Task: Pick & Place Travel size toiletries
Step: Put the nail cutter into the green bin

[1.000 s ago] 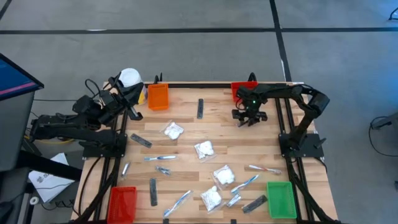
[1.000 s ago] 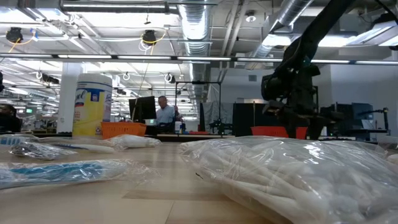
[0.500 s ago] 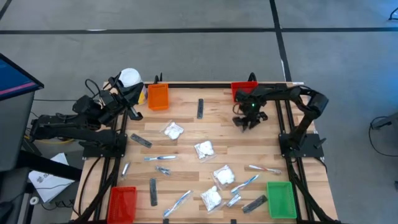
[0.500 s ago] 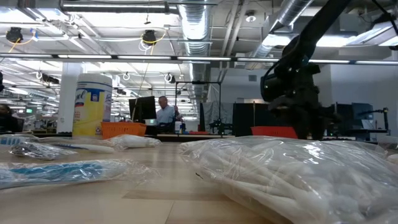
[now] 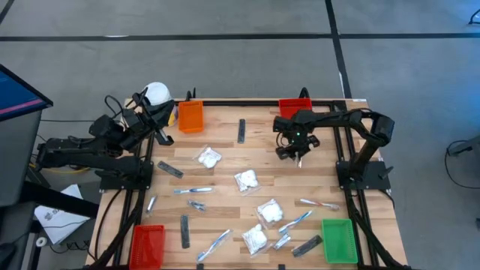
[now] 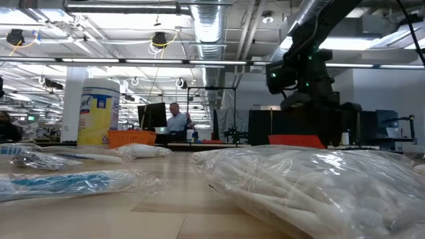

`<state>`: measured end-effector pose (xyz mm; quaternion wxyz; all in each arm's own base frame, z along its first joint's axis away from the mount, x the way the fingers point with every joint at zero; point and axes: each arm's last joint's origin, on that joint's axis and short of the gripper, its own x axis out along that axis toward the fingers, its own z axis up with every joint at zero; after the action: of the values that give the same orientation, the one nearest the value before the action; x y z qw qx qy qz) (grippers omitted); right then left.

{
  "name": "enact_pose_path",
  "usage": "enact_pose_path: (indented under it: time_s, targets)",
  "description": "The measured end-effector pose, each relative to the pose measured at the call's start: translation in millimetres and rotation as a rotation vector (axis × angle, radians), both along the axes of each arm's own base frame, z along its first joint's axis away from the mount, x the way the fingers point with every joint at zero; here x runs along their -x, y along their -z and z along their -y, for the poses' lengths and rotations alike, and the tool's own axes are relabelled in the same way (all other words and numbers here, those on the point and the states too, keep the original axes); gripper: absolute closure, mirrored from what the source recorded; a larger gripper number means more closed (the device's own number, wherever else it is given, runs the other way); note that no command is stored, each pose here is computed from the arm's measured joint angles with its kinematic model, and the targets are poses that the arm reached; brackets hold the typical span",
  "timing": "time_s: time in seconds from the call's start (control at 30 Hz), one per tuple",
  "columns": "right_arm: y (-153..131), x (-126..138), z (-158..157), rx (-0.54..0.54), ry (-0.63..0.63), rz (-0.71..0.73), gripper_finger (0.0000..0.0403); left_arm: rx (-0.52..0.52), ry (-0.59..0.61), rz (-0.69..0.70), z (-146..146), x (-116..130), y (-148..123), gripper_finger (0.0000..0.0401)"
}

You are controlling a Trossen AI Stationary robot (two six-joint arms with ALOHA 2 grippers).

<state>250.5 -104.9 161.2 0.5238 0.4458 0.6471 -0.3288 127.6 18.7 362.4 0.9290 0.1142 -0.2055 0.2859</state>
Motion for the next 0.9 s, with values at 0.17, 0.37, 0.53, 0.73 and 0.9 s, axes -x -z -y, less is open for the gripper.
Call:
enact_pose_path:
  time_s: [0.17, 0.37, 0.53, 0.73, 0.9]
  targets:
    - [-3, -7, -3, 0.084, 0.131, -0.021, 0.0239, 0.000, 0.000, 0.000, 0, 0, 0, 0.0393]
    - [-4, -1, -2, 0.118, 0.153, -0.102, 0.0186, 0.001, -0.001, 0.000, 0, 0, 0, 0.0393]
    - [-2, 5, -3, 0.153, 0.141, -0.166, 0.0161, 0.001, -0.003, 0.000, 0, 0, 0, 0.0393]
    - [12, 8, -4, 0.164, 0.133, -0.124, 0.0161, 0.001, -0.002, 0.001, 0, 0, 0, 0.0393]
    - [17, 14, -7, 0.151, 0.133, -0.157, 0.0170, 0.002, -0.002, 0.001, 0, 0, 0, 0.0393]
